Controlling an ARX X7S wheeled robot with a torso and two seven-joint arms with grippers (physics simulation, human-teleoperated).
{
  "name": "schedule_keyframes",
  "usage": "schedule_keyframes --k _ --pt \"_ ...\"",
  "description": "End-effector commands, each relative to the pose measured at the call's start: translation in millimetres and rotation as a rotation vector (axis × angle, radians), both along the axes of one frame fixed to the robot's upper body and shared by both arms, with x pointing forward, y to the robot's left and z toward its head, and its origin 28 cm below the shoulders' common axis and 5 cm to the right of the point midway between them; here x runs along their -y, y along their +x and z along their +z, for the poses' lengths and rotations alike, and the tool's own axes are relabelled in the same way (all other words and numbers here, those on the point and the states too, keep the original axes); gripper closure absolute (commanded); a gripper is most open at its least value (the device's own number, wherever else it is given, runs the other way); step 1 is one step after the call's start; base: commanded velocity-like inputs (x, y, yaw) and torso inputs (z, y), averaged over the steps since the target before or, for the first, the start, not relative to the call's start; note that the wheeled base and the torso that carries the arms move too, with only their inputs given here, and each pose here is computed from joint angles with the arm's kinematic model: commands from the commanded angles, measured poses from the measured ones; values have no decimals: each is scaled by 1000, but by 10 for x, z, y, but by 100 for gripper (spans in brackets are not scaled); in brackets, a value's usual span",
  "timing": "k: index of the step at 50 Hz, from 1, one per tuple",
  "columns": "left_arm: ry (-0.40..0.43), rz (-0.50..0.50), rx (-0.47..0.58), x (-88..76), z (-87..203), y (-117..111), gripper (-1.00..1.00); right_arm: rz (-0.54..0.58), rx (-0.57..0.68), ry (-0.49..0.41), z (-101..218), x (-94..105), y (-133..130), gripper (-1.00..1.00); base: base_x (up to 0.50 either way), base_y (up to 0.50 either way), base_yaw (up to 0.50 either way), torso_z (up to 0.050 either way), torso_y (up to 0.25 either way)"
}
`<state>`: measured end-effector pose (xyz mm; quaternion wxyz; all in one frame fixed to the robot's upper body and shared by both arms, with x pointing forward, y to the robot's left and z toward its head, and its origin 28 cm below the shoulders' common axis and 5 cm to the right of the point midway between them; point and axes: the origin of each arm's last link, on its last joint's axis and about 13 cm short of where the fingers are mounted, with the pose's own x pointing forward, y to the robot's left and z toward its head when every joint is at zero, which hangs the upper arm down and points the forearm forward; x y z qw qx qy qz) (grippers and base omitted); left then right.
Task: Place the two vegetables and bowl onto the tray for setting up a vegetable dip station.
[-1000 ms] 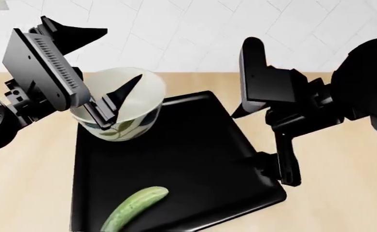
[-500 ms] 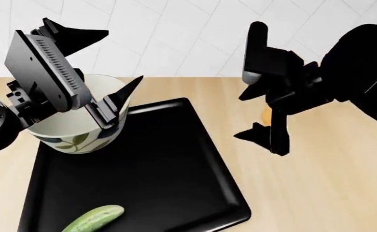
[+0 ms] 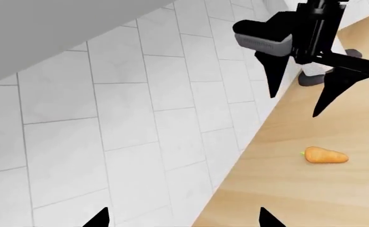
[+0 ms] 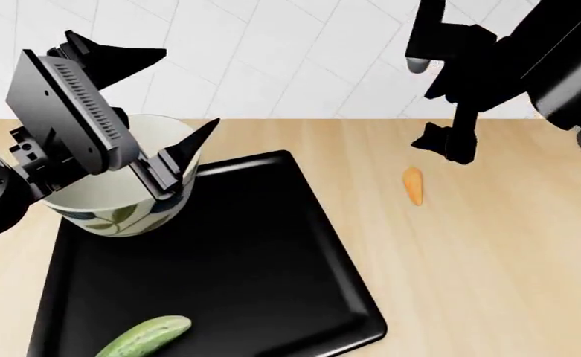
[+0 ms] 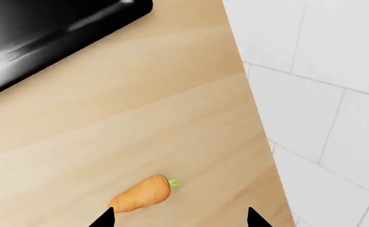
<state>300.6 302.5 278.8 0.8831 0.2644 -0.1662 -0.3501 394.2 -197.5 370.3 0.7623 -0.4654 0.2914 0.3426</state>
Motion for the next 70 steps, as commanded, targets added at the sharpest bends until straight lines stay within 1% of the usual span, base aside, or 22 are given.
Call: schedule_keyframes --k 1,10,14,16,21,22,23,31,33,36,37,38,39,40,41,44,45,47,49,52,54,70 --pt "-2 2 -2 -5 -12 -2 -100 -150 -38 -9 -35 111 38 -100 0 0 0 0 0" --pt "-5 4 -5 -7 -31 -6 -100 -250 -66 9 -129 183 66 -100 0 0 0 0 0" --pt "-6 6 -4 -12 -39 -7 -100 -298 -94 73 -235 192 46 -100 0 0 0 0 0" --pt "-9 6 -5 -11 -48 -4 -100 -341 -102 156 -320 174 40 -100 0 0 0 0 0" --pt "-10 4 -6 -8 -64 -1 -100 -490 -110 487 -445 62 71 -100 0 0 0 0 0" --pt "-9 5 -6 -9 -65 -2 -100 -488 -105 502 -456 57 75 -100 0 0 0 0 0" --pt "-9 6 -8 -13 -69 -9 -100 -507 -98 571 -475 33 71 -100 0 0 0 0 0" --pt "-8 10 -9 -11 -65 -19 -100 -538 -121 764 -490 -53 54 -100 0 0 0 0 0" --pt "-8 9 -11 -7 -73 -15 -100 -605 -146 690 -604 -43 41 -100 0 0 0 0 0" --pt "-9 6 -11 -3 -78 -9 -100 -680 -77 578 -787 -36 72 -100 0 0 0 0 0" --pt "-9 6 -12 -3 -81 -7 -100 -762 -67 566 -825 -46 48 -100 0 0 0 0 0" --pt "-9 6 -13 -1 -87 -5 -100 -692 31 546 -861 -35 121 -100 0 0 0 0 0" --pt "-9 5 -13 -1 -88 -5 -100 -760 -18 525 -860 -44 73 -100 0 0 0 0 0" --pt "-10 5 -14 0 -92 -5 -100 -831 27 533 -872 -67 68 -100 0 0 0 0 0" --pt "-10 5 -14 -3 -97 -4 -100 -806 31 524 -876 -84 83 -100 0 0 0 0 0" --pt "-9 10 -19 -15 -121 -5 -100 -889 121 540 -917 -126 105 -100 0 0 0 0 0" --pt "-10 11 -19 -16 -122 -4 -100 -910 177 480 -932 -139 118 -100 0 0 0 0 0" --pt "-10 11 -20 -17 -125 4 -100 -951 194 470 -957 -178 118 -100 0 0 0 0 0" --pt "-11 9 -21 -13 -132 11 -100 -1012 188 502 -936 -209 102 -100 0 0 0 0 0" --pt "-12 7 -23 -7 -147 21 -100 -1042 118 452 -966 -204 54 -100 0 0 0 0 0" --pt "-11 7 -24 -6 -151 23 -100 -1021 74 402 -965 -216 34 -100 0 0 0 0 0" --pt "-16 8 -22 -7 -140 15 -100 -1027 -46 397 -1012 -310 -9 -100 0 0 0 0 0"
